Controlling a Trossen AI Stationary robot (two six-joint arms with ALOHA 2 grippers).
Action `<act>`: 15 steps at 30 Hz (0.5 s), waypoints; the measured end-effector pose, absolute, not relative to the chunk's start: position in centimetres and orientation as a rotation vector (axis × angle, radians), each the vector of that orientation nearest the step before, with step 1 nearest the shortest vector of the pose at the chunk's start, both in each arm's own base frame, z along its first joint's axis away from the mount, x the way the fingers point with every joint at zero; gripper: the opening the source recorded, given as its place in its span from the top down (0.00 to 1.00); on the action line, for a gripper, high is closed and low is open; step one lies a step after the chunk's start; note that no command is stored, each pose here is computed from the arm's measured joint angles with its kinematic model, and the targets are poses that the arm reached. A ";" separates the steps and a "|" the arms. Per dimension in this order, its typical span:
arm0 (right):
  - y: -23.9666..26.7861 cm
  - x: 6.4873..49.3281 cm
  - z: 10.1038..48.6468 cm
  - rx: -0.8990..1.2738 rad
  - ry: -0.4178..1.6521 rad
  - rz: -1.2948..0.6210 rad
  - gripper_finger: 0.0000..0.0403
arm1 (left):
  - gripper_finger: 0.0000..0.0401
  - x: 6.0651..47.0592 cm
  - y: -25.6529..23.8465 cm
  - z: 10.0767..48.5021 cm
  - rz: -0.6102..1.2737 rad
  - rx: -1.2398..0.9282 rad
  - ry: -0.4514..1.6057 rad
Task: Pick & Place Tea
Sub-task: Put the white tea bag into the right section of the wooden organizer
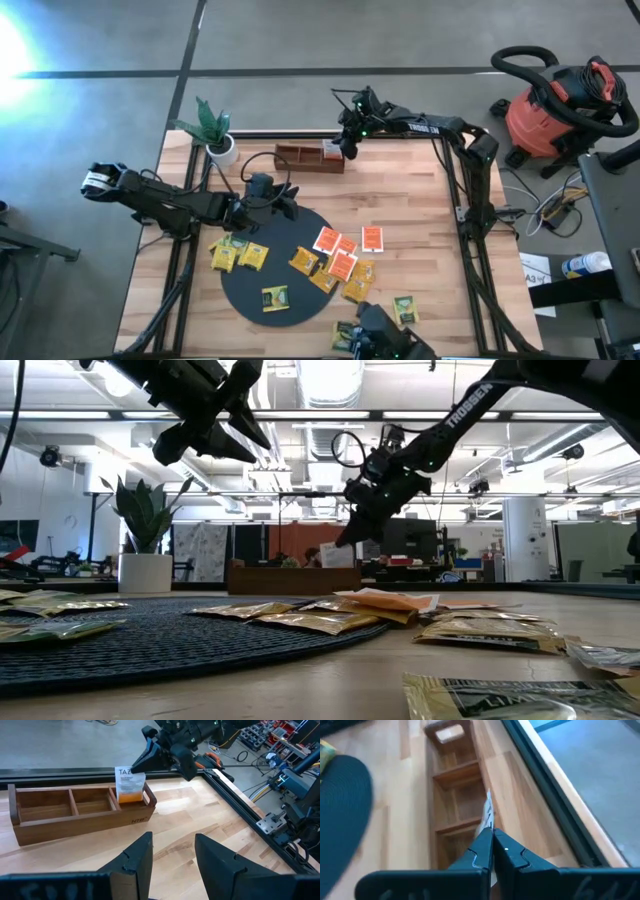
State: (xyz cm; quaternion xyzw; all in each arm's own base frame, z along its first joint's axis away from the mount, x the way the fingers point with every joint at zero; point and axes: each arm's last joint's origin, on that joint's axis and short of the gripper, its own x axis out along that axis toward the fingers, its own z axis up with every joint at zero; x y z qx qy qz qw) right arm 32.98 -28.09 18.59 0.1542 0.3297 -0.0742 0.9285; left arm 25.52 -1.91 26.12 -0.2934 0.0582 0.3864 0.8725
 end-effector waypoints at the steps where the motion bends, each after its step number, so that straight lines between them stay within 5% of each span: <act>1: -28.1 32.9 18.5 0.313 0.679 -0.152 0.98 | 0.65 25.5 -1.9 26.1 0.807 -0.613 0.121; 15: -28.2 33.0 18.2 0.268 0.645 -0.173 0.98 | 0.65 25.5 -1.9 26.1 0.808 -0.614 0.121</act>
